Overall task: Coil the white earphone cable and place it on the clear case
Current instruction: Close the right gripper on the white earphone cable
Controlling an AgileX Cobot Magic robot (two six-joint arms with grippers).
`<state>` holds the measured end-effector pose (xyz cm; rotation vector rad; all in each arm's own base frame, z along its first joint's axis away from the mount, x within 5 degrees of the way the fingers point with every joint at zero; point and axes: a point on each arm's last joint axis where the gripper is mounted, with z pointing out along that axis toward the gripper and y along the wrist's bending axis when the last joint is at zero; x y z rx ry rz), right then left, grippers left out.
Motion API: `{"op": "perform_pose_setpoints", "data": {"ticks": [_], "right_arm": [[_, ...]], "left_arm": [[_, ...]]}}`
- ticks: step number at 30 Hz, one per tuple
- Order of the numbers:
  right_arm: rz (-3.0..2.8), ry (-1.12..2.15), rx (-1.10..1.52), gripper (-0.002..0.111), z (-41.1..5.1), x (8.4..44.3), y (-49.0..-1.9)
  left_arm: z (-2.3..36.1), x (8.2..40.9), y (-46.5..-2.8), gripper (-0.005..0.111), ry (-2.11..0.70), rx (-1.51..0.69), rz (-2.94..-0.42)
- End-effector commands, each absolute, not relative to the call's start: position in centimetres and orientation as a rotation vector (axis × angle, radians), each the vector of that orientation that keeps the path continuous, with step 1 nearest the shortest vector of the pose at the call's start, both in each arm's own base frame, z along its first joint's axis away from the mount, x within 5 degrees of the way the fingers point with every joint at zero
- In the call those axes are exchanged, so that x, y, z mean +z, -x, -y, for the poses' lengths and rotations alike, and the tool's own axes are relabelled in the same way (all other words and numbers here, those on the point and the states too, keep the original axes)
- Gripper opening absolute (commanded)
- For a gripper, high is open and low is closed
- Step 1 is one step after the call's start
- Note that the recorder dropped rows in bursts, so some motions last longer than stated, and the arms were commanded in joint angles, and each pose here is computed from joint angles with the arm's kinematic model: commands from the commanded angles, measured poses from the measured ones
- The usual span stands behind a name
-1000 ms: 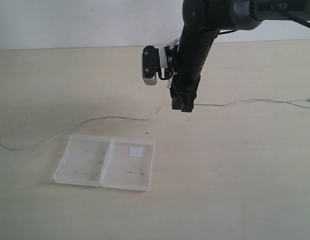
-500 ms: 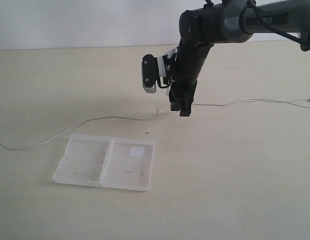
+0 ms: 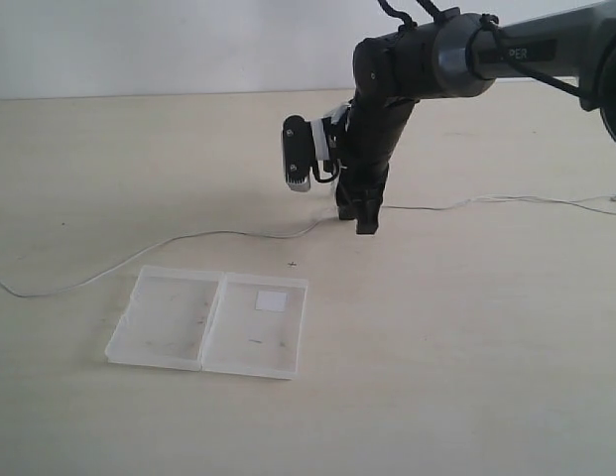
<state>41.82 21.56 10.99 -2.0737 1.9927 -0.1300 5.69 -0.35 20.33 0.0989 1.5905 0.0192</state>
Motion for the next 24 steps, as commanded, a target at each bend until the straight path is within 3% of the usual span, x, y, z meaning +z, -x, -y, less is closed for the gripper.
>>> {"op": "perform_pose_setpoints", "data": {"ticks": [1, 7, 24], "right_arm": [[-1.987, 2.079, -0.131, 0.043, -21.66, 10.59, -41.95], [-1.998, 2.090, -0.124, 0.027, -21.59, 10.55, -41.82], [-2.053, 2.105, -0.061, 0.027, -21.60, 9.63, -41.37]], "left_arm": [[0.35, 20.40, -5.64, 0.000, -0.090, 0.011, -1.583], [0.35, 20.40, -5.64, 0.000, -0.090, 0.011, -1.583], [0.35, 20.40, -5.64, 0.000, -0.090, 0.011, -1.583]]}}
